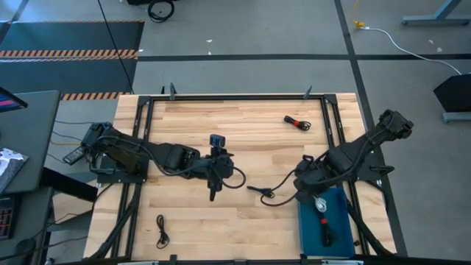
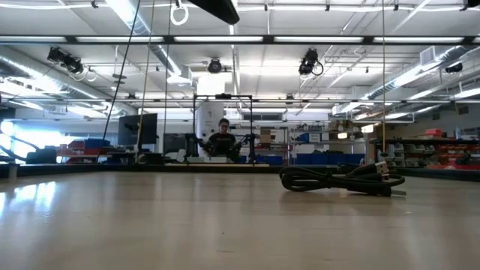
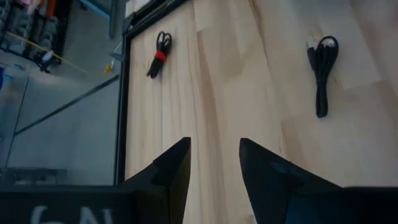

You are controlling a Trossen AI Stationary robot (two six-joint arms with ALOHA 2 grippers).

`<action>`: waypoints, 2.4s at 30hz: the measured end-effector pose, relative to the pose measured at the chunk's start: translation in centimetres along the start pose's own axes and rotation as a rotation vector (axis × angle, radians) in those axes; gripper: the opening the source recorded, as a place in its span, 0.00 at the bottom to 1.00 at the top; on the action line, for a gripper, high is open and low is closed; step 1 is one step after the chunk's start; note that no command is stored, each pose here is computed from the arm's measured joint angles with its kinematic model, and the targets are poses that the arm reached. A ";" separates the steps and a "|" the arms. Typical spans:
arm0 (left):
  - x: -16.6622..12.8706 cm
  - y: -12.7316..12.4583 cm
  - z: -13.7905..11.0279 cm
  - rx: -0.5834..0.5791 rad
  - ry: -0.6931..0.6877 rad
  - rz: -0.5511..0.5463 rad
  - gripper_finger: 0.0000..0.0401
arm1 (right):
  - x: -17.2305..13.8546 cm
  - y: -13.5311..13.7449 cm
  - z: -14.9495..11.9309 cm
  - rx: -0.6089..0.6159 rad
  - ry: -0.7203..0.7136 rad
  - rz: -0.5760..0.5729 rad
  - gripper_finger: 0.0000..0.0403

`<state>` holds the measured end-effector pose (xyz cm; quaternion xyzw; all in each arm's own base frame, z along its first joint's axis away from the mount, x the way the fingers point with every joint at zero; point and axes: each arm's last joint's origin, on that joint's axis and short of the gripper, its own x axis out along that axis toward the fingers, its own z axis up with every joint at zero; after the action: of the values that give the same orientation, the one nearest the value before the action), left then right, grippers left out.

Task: Pick and place USB-C Cables
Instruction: Put the white USB cable on the blue bin, then put the black USB cable into the blue bin

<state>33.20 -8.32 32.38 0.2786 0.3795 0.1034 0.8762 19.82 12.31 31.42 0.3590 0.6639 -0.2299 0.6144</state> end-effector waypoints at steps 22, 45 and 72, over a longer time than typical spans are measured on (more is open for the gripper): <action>-0.7 -2.0 0.0 -0.110 0.012 -0.044 0.36 | 10.8 -1.8 -4.4 0.178 0.141 -0.090 0.13; 6.7 -5.7 -0.2 -0.135 0.118 -0.047 0.36 | 10.9 -1.8 -5.5 0.046 -0.074 -0.051 0.52; 15.9 -2.9 -2.0 -0.310 0.048 -0.472 0.37 | -1.5 6.2 -6.8 -0.837 -1.141 0.267 0.53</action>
<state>42.67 -3.66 20.01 0.0427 0.4340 -0.0401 0.8990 20.06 21.01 34.68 -0.0043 0.2225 -0.0308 0.9744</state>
